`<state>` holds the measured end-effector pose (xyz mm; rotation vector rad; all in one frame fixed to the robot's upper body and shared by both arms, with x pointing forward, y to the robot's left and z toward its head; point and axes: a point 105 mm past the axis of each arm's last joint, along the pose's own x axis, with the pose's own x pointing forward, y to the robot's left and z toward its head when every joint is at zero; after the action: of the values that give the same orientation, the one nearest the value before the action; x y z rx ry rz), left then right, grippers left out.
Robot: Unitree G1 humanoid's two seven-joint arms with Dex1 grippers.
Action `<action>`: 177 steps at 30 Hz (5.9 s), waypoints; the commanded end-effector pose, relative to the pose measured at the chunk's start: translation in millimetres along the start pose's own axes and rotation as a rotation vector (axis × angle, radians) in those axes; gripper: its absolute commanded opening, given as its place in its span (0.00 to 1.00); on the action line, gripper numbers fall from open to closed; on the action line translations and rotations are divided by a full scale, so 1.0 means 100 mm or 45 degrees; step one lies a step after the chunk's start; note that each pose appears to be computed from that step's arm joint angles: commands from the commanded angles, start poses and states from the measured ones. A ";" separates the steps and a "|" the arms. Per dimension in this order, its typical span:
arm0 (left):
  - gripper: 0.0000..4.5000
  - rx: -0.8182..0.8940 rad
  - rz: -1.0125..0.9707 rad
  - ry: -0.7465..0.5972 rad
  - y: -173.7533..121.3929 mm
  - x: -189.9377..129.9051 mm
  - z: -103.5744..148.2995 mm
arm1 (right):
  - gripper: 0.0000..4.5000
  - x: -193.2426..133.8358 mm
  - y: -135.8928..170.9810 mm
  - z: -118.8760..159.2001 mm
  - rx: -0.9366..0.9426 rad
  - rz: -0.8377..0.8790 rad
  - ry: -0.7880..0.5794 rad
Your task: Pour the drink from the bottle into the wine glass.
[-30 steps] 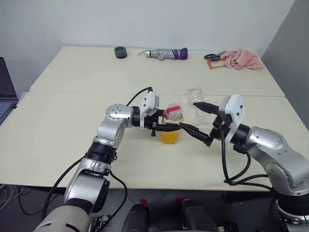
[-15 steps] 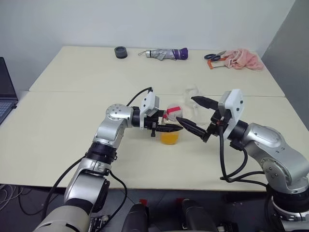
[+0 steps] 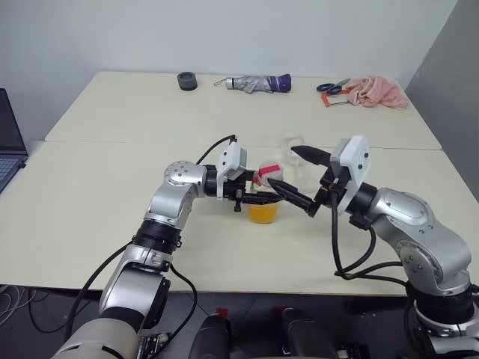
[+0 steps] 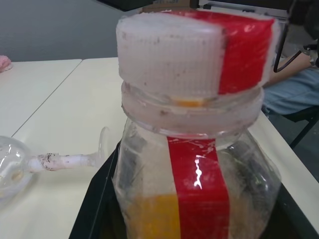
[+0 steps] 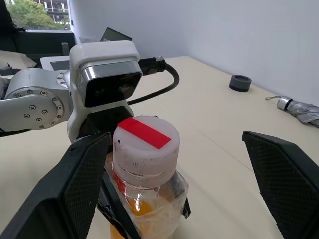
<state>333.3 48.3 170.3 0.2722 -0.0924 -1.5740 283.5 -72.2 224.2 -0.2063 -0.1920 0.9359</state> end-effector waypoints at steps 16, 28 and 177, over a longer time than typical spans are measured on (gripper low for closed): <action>0.39 0.076 -0.013 -0.042 -0.01 0.03 0.15 | 1.00 0.05 0.03 0.08 -0.046 0.003 -0.052; 0.39 0.075 -0.015 -0.042 -0.02 0.04 0.16 | 1.00 0.08 0.04 0.08 -0.064 -0.002 -0.059; 0.39 -0.018 1.979 0.079 1.06 -2.39 -0.06 | 1.00 0.88 0.35 -0.34 -0.029 0.204 0.104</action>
<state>439.0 276.3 188.8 0.1264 -0.0985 -0.0554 319.2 11.4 176.7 -0.2705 -0.0499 1.0754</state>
